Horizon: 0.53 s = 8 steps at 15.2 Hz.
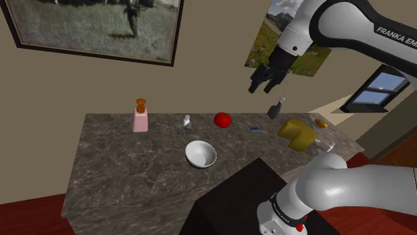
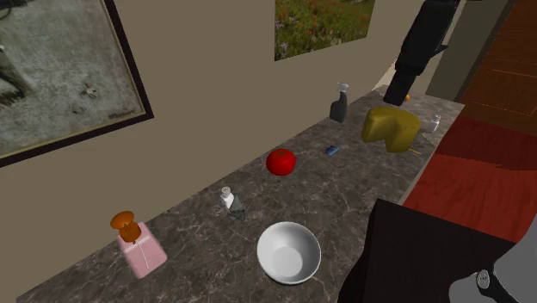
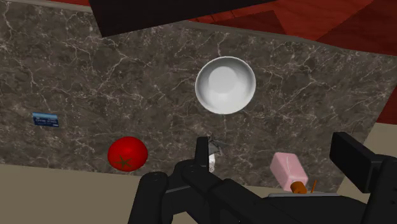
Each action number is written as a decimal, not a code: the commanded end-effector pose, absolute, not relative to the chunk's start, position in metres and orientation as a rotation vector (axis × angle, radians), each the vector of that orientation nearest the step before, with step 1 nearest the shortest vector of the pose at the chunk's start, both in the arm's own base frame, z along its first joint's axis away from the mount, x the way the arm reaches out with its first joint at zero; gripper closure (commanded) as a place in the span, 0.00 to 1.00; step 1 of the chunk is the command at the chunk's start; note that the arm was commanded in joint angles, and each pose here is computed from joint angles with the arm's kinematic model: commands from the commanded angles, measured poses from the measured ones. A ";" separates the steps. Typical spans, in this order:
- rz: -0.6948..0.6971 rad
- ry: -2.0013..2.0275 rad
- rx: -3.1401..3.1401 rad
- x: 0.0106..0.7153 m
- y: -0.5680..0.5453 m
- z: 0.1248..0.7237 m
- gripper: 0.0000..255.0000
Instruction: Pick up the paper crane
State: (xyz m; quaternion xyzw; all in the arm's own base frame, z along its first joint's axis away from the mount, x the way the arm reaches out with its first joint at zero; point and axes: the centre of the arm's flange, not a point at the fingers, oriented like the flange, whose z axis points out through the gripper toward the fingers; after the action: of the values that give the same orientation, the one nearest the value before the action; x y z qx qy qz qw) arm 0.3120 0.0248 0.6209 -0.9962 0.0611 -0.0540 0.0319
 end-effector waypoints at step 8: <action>-0.175 0.259 -3.056 0.365 0.023 0.546 0.00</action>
State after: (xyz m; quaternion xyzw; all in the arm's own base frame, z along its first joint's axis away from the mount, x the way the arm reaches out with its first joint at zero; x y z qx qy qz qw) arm 0.3554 0.0270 0.5557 -0.9946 0.0807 -0.0549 0.0346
